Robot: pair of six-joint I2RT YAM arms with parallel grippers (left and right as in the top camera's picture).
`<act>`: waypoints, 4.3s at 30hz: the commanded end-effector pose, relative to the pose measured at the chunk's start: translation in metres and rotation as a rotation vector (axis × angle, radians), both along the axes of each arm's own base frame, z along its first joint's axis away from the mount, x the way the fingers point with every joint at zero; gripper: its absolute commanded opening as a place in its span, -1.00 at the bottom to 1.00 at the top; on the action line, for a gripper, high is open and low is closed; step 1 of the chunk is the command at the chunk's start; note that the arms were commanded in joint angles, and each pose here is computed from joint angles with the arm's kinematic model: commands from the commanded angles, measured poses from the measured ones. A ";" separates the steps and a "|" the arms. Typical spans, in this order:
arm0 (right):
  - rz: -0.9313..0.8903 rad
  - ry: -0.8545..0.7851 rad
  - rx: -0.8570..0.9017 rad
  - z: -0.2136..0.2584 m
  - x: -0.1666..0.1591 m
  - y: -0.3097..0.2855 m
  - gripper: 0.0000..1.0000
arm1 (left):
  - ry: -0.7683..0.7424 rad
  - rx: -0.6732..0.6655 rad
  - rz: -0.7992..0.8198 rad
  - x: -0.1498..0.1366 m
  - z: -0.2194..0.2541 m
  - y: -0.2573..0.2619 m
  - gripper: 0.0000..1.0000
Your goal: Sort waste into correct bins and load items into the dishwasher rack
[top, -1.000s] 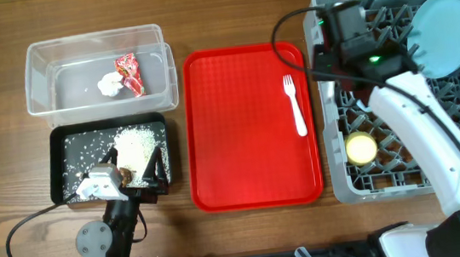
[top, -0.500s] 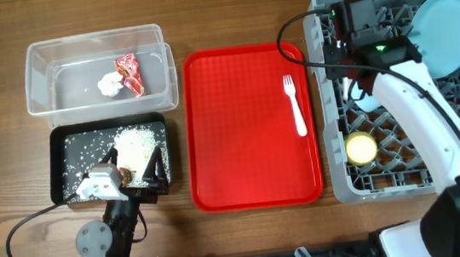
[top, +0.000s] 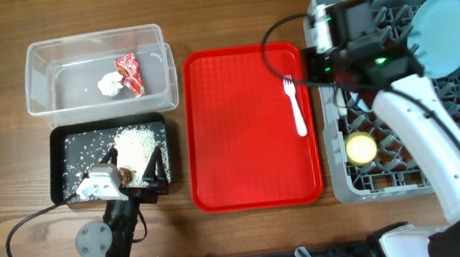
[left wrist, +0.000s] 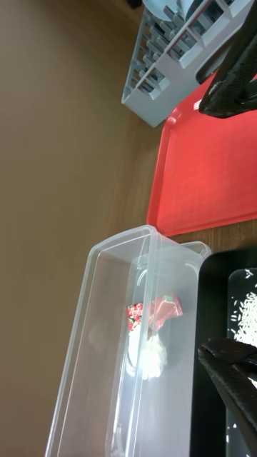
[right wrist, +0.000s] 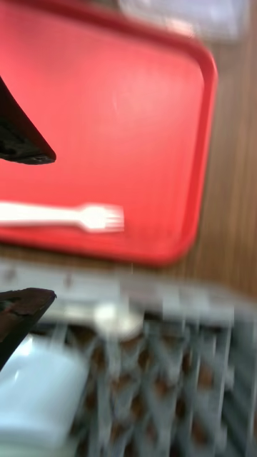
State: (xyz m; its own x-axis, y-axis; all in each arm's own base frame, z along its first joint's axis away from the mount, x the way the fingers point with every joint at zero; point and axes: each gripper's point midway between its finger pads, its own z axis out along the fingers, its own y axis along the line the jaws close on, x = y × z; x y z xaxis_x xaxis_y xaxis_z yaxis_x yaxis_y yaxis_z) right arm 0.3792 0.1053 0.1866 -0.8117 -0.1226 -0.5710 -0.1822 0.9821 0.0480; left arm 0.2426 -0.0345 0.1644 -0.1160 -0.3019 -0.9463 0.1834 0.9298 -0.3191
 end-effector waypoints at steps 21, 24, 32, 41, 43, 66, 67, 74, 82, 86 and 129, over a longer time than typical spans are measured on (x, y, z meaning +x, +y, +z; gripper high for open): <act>-0.039 0.354 -0.335 -0.166 -0.009 0.010 0.11 | -0.005 0.002 0.007 0.000 -0.001 0.002 1.00; -0.037 0.379 -0.344 -0.176 -0.012 0.009 0.02 | -0.005 0.002 0.007 0.000 -0.001 0.002 1.00; 0.007 0.438 -0.284 -0.198 -0.018 0.022 -0.62 | -0.005 0.002 0.007 0.000 -0.001 0.002 1.00; 0.007 0.431 -0.172 -0.182 -0.018 0.040 -0.91 | -0.005 0.002 0.007 0.000 -0.001 0.002 1.00; 0.007 0.401 -0.159 -0.169 -0.016 0.041 -0.91 | -0.005 0.002 0.007 0.000 -0.001 0.002 1.00; -0.195 -0.046 -0.181 0.005 0.008 -0.053 -0.91 | -0.005 0.002 0.007 0.000 -0.001 0.002 1.00; -0.210 -0.027 -0.199 -0.003 0.011 -0.060 -0.91 | -0.005 0.002 0.007 0.000 -0.001 0.002 1.00; -0.236 0.084 -0.210 -0.046 0.020 -0.074 -0.90 | -0.005 0.002 0.007 0.000 -0.001 0.002 1.00; -0.233 0.072 -0.189 -0.037 0.018 -0.071 -0.28 | -0.005 0.002 0.007 0.000 -0.001 0.002 1.00; -0.169 -0.030 -0.070 0.010 0.008 -0.049 -0.21 | -0.005 0.002 0.007 0.000 -0.001 0.002 1.00; 0.009 -0.648 0.069 0.183 -0.219 -0.073 0.99 | -0.005 0.002 0.007 0.000 -0.001 0.002 1.00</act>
State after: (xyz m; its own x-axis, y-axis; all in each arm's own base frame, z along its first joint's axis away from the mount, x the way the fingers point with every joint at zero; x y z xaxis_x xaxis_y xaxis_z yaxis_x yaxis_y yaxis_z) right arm 0.1635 0.0443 0.3750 -0.3561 -0.0101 -0.9344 -0.2354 0.9687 0.0792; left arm 0.2426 -0.0345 0.1644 -0.1160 -0.3019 -0.9463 0.1834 0.9298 -0.3191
